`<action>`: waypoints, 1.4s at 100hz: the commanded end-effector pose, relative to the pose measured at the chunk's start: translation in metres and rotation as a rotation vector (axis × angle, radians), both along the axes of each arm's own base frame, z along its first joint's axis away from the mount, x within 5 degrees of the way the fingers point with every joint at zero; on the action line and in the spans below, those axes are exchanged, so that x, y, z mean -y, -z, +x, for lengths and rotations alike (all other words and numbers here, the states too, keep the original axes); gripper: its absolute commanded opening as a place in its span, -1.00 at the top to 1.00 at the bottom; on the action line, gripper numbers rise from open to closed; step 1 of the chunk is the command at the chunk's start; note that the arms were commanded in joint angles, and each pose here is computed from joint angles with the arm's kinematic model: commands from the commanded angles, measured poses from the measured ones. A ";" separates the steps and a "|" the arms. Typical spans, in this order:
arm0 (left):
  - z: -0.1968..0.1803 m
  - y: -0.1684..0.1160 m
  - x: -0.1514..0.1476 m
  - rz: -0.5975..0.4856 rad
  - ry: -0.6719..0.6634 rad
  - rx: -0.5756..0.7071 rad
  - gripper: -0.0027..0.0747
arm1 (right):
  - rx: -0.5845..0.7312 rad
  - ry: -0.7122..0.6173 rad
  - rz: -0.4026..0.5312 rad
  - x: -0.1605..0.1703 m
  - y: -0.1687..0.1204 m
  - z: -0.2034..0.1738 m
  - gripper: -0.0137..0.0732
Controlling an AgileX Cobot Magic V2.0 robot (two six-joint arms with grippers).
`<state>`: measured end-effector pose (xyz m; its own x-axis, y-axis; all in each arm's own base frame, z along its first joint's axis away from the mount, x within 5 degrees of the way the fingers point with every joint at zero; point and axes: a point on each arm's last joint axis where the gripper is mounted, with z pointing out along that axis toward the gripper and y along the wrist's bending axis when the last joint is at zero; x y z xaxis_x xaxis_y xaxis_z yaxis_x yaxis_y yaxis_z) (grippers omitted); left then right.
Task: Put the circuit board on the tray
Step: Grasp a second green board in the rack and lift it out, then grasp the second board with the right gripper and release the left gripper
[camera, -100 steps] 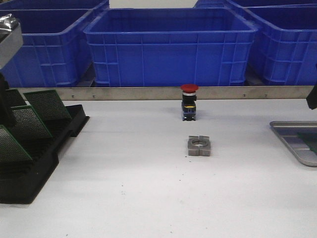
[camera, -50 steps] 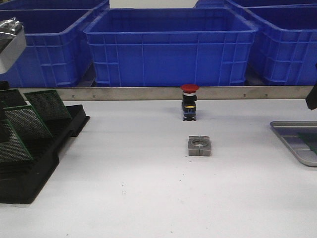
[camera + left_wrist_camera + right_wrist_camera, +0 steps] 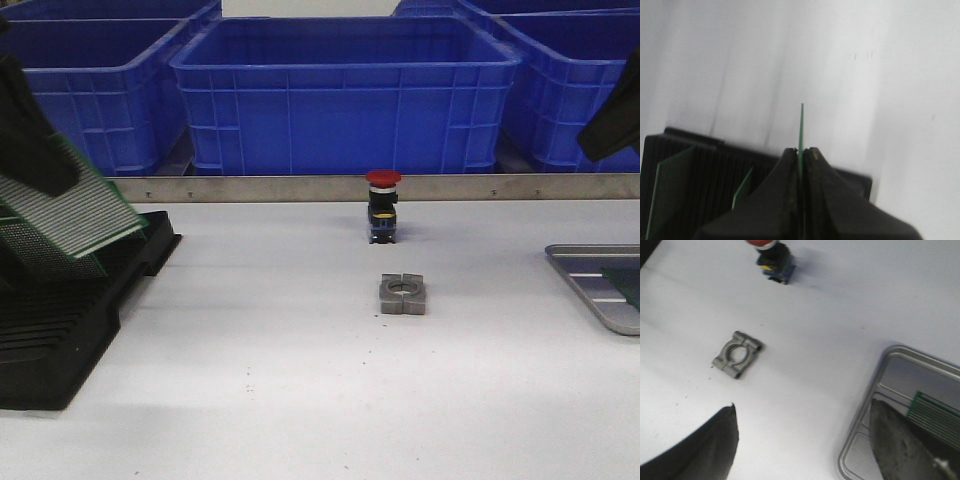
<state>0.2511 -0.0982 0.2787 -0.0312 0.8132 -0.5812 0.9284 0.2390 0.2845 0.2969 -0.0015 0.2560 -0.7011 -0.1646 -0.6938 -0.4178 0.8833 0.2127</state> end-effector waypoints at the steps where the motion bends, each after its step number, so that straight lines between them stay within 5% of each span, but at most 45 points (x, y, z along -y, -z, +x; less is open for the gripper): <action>1: -0.002 -0.026 0.014 -0.196 -0.046 0.021 0.97 | 0.085 -0.125 -0.011 -0.016 -0.022 -0.004 -0.61; 26: -0.013 -0.037 0.042 -0.396 -0.016 -0.061 0.97 | 0.169 -0.470 -0.089 -0.070 -0.022 -0.015 -0.61; 65: -0.021 -0.035 0.061 -0.493 0.052 -0.177 0.97 | 0.213 -0.886 -0.080 -0.154 -0.020 -0.053 -0.61; 110: -0.023 -0.035 0.062 -0.504 0.067 -0.203 0.97 | 0.276 -0.783 0.079 -0.196 -0.021 -0.053 -0.59; 120: -0.023 -0.035 0.062 -0.504 0.067 -0.203 0.97 | 0.265 -0.787 0.098 -0.197 -0.021 -0.053 -0.38; 140: -0.022 -0.035 0.062 -0.504 0.060 -0.197 0.97 | 0.257 -0.786 0.129 -0.198 -0.022 -0.054 0.47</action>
